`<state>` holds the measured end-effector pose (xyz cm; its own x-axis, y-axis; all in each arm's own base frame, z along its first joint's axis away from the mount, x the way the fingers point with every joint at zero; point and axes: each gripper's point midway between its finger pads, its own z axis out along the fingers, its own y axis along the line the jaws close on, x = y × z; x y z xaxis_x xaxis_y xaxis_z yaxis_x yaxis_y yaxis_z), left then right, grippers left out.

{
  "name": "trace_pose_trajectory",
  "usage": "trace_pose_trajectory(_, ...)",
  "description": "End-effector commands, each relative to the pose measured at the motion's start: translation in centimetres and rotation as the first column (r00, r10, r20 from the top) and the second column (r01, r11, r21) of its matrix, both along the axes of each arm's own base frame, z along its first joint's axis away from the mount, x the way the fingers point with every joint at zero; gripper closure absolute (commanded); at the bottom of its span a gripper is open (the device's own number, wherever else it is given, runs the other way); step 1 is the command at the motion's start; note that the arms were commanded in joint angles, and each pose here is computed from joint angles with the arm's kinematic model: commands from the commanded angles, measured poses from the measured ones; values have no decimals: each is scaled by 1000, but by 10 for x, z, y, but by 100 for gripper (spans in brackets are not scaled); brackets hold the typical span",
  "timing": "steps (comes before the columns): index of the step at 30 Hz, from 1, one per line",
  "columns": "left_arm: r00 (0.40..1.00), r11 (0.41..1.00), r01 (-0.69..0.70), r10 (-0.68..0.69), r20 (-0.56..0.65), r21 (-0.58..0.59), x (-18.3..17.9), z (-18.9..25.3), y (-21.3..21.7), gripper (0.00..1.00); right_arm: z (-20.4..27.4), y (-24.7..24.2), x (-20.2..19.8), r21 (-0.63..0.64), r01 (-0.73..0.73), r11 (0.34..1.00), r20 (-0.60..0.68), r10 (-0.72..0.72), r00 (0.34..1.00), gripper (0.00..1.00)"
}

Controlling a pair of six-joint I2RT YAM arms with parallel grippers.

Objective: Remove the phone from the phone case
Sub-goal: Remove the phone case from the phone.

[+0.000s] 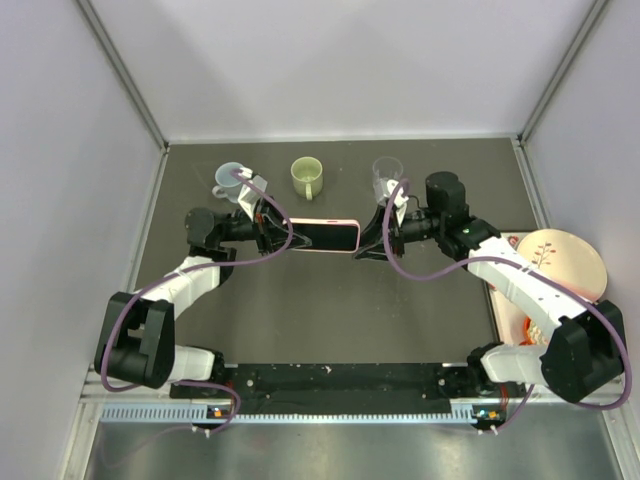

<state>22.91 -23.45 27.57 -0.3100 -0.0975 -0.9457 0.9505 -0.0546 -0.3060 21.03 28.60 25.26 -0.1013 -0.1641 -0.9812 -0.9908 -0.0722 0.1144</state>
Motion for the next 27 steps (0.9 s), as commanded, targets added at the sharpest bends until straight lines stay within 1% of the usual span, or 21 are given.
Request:
trace_pose_trajectory(1, 993, 998, -33, 38, 116, -44, 3, 25, 1, 100, 17, 2, -4, 38, -36, 999, 109, 31, 994, 68)
trace_pose_trajectory(15, 993, 999, -35, 39, 109, -42, 5, 25, 1, 100, 10, 1, -5, 29, -56, 998, 167, 51, 985, 68)
trace_pose_trajectory(21, 994, 999, -33, 38, 106, -41, 5, 25, 1, 100, 9, 1, -1, 26, -40, 999, 177, 35, 984, 74)
trace_pose_trajectory(27, 995, 999, -33, 37, 97, -40, 5, 24, 1, 100, 10, 2, 0, 31, -38, 999, 185, 32, 982, 77)
